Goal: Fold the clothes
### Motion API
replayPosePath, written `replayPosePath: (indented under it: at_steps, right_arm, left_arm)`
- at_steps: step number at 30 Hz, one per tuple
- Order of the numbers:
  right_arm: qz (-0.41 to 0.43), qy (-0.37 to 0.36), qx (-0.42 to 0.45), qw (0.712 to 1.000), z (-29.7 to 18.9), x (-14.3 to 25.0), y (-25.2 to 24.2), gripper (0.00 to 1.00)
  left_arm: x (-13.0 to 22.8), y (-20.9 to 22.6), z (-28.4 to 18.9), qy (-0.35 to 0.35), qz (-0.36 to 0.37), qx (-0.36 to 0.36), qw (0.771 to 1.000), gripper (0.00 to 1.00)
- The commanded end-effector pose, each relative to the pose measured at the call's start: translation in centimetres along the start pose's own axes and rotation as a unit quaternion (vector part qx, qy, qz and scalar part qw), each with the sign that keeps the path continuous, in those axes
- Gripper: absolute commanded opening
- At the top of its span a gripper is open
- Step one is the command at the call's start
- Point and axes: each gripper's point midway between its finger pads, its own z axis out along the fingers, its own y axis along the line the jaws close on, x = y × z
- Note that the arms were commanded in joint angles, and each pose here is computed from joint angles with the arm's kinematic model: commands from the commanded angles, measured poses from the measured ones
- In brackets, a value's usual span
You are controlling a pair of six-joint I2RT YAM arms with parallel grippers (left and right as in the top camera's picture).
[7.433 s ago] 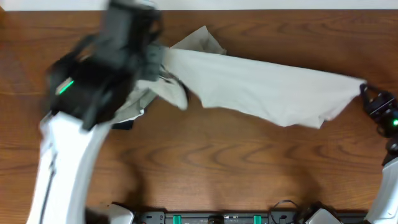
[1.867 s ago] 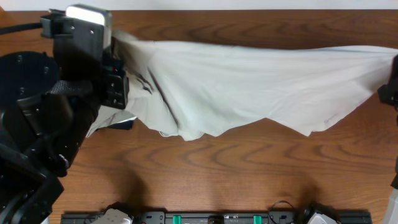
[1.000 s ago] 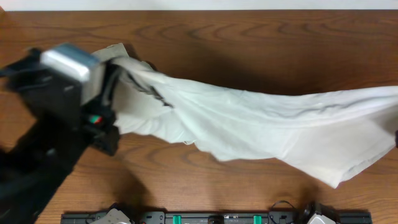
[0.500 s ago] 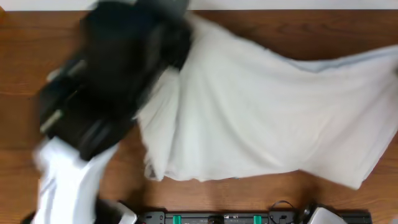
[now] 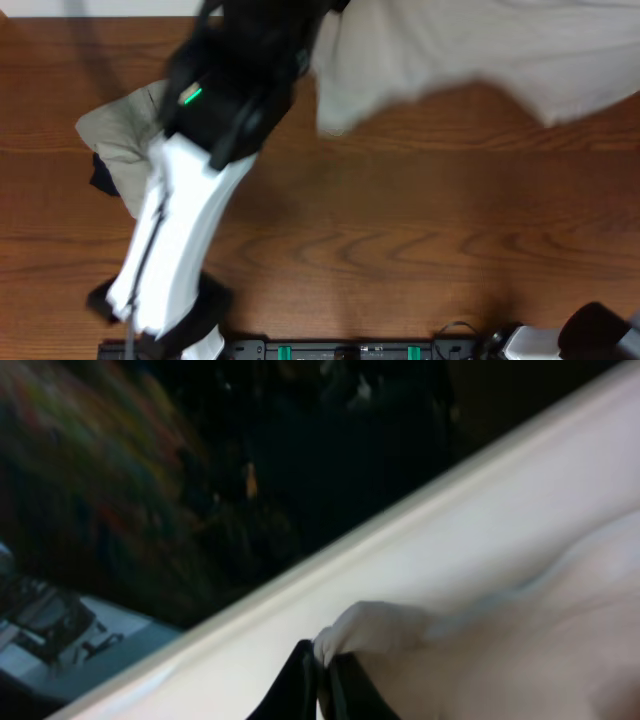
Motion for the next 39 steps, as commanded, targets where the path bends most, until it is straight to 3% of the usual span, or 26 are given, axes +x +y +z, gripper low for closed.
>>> replayPosePath:
  at_steps: [1, 8, 11, 14, 19, 22, 27, 31, 34, 39]
  right_arm:
    - [-0.038, -0.007, -0.004, 0.999, -3.1, -0.6, 1.3, 0.01]
    - [-0.050, 0.190, -0.038, 0.980, -2.6, 9.9, 2.2, 0.02]
    - [-0.053, 0.261, -0.035, 0.963, -2.8, 13.6, 1.7, 0.09]
    - [-0.050, 0.293, -0.023, 0.955, -3.2, 15.2, 1.2, 0.09]
    - [-0.043, 0.303, -0.020, 0.952, -3.8, 15.7, 1.3, 0.13]
    - [-0.039, 0.312, -0.016, 0.949, -4.1, 16.1, 1.2, 0.24]
    - [-0.031, 0.321, 0.014, 0.946, -4.3, 16.4, 0.3, 0.42]
    - [-0.013, 0.330, 0.015, 0.944, -3.9, 16.9, 0.5, 0.45]
    - [-0.004, 0.354, 0.027, 0.935, -2.7, 18.7, 0.3, 0.47]
    - [0.019, 0.419, 0.127, 0.899, 0.0, 24.9, -3.3, 0.55]
  left_arm:
    - [1.8, 0.4, -2.2, 0.043, 0.018, 0.011, 0.999, 0.07]
    - [12.9, -4.6, -1.7, 0.255, 0.036, 0.086, 0.962, 0.09]
    - [16.0, -5.7, -2.6, 0.319, 0.043, 0.106, 0.941, 0.09]
    - [18.4, -6.6, -4.5, 0.375, 0.062, 0.138, 0.915, 0.10]
    - [18.8, -6.4, -5.5, 0.386, 0.064, 0.142, 0.909, 0.10]
    - [18.6, -6.2, -5.8, 0.385, 0.064, 0.142, 0.910, 0.11]
    - [18.5, -6.1, -5.9, 0.383, 0.054, 0.137, 0.912, 0.33]
    - [18.6, -5.7, -5.6, 0.387, 0.020, 0.118, 0.914, 0.42]
    - [18.8, -5.1, -5.5, 0.394, -0.020, 0.097, 0.914, 0.43]
    - [19.4, -4.9, -5.9, 0.411, -0.065, 0.090, 0.905, 0.44]
